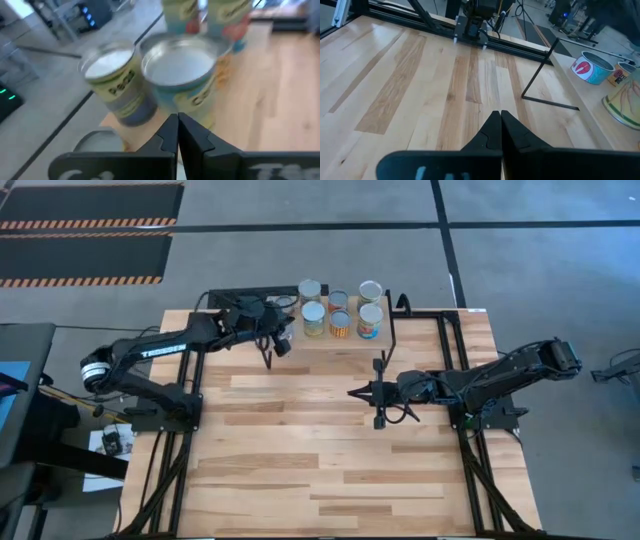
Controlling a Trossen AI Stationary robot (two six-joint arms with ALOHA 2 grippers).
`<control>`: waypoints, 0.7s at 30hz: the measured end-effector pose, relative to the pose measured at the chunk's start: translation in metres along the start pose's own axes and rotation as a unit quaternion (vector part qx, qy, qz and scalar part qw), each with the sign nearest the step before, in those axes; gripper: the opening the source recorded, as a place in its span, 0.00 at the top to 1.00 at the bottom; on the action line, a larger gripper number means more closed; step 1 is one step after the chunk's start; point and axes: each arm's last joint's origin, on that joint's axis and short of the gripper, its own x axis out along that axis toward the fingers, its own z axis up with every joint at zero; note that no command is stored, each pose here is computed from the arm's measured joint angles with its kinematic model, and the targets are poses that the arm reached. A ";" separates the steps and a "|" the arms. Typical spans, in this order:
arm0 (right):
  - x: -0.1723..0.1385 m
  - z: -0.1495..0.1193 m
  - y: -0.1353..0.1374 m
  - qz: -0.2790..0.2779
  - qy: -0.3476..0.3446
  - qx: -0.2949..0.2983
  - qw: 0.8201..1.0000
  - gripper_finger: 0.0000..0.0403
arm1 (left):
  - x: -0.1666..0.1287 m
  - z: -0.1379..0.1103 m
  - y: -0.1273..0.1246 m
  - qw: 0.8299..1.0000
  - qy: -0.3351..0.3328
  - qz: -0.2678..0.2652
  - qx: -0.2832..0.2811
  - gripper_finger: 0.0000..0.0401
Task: Pick and place cans onto a shelf
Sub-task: Return to Home Position
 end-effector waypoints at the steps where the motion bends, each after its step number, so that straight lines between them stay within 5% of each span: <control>1: 0.000 0.000 0.000 0.000 0.000 0.000 1.000 0.98 | -0.006 0.000 -0.001 1.000 -0.010 -0.010 -0.005 1.00; 10: 0.000 -0.006 -0.003 -0.005 -0.026 -0.007 1.000 0.99 | -0.050 -0.046 -0.025 0.991 -0.117 -0.069 -0.010 1.00; 21: -0.030 -0.036 -0.017 -0.012 -0.099 0.025 0.995 0.99 | -0.082 -0.095 -0.045 0.981 -0.144 -0.128 -0.012 1.00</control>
